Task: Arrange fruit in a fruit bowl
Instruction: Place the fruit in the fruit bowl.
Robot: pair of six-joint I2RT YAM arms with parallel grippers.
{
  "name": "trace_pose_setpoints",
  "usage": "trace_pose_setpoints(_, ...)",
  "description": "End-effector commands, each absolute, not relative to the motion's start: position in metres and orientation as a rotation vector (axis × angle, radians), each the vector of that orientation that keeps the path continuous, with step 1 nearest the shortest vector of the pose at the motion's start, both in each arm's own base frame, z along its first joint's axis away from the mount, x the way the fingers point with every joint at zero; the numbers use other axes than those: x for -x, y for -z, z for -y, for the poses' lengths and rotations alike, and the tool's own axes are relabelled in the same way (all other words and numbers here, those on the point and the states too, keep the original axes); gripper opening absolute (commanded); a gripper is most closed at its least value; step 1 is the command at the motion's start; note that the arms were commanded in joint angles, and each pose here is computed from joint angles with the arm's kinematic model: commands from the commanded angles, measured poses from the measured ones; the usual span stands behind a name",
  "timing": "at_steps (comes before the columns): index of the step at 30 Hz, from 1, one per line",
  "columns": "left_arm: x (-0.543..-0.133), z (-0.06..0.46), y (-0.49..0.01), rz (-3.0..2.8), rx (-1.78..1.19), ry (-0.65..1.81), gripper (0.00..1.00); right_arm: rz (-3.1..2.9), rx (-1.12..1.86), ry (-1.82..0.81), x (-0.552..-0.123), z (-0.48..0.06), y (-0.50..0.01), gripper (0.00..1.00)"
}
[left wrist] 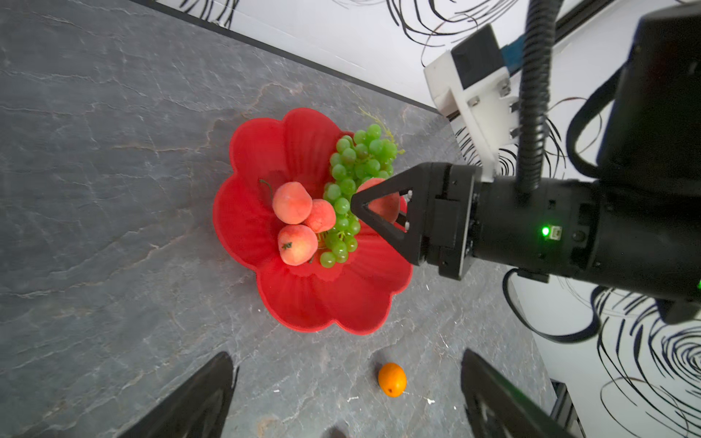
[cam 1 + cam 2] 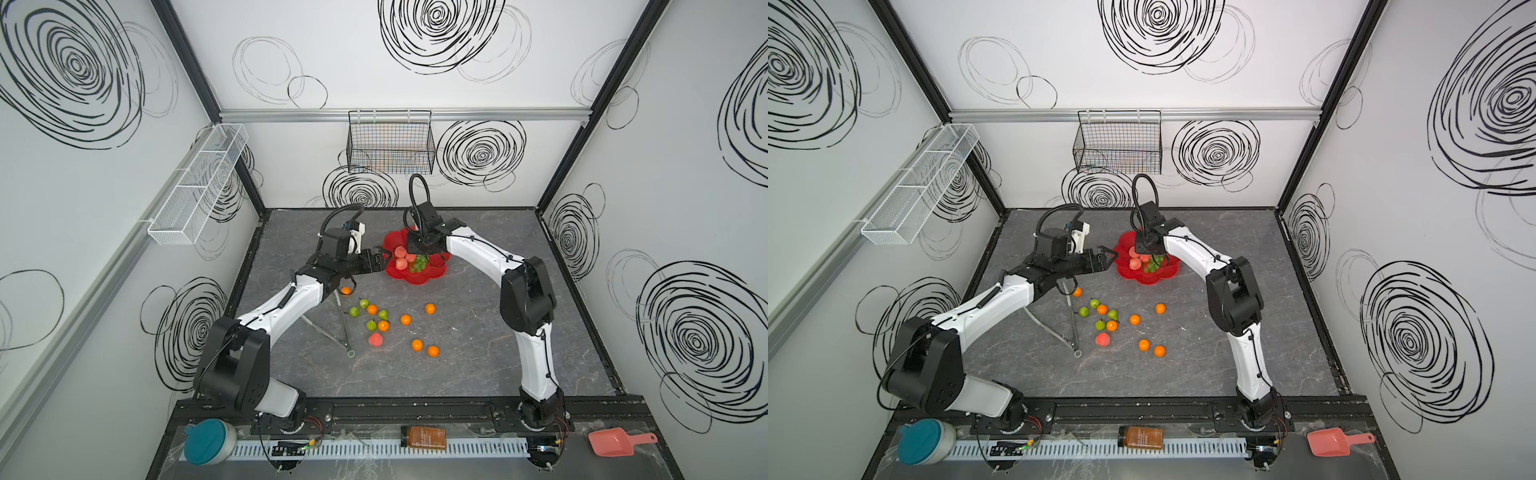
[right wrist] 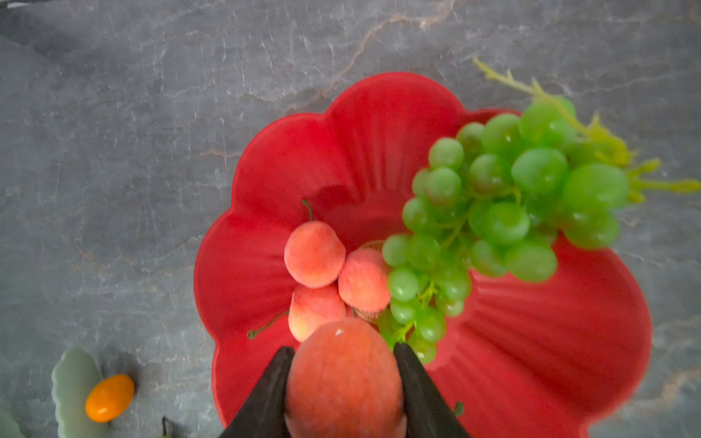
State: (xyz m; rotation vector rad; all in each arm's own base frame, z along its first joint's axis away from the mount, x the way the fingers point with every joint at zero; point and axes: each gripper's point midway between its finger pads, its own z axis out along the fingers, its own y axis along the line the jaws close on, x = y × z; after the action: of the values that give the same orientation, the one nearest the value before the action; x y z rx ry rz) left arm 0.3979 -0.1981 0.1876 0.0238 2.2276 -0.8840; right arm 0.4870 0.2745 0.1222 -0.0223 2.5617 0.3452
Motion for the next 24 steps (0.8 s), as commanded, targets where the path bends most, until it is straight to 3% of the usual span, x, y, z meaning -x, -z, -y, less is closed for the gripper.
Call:
trace_pose_setpoints(1,-0.422,0.201,-0.221,-2.108,-0.047,0.925,0.96,-2.587,0.001,-0.307,-0.503,-0.265,-0.119,0.40)
trace_pose_setpoints(9,-0.425,0.199,-0.215,-2.093,-0.038,0.936,0.96,-2.586,0.029,-0.353,-0.532,-0.283,-0.107,0.39)
trace_pose_setpoints(24,-0.422,0.194,-0.211,-2.105,-0.025,0.924,0.96,-2.614,0.052,-0.383,-0.539,-0.288,-0.076,0.42)
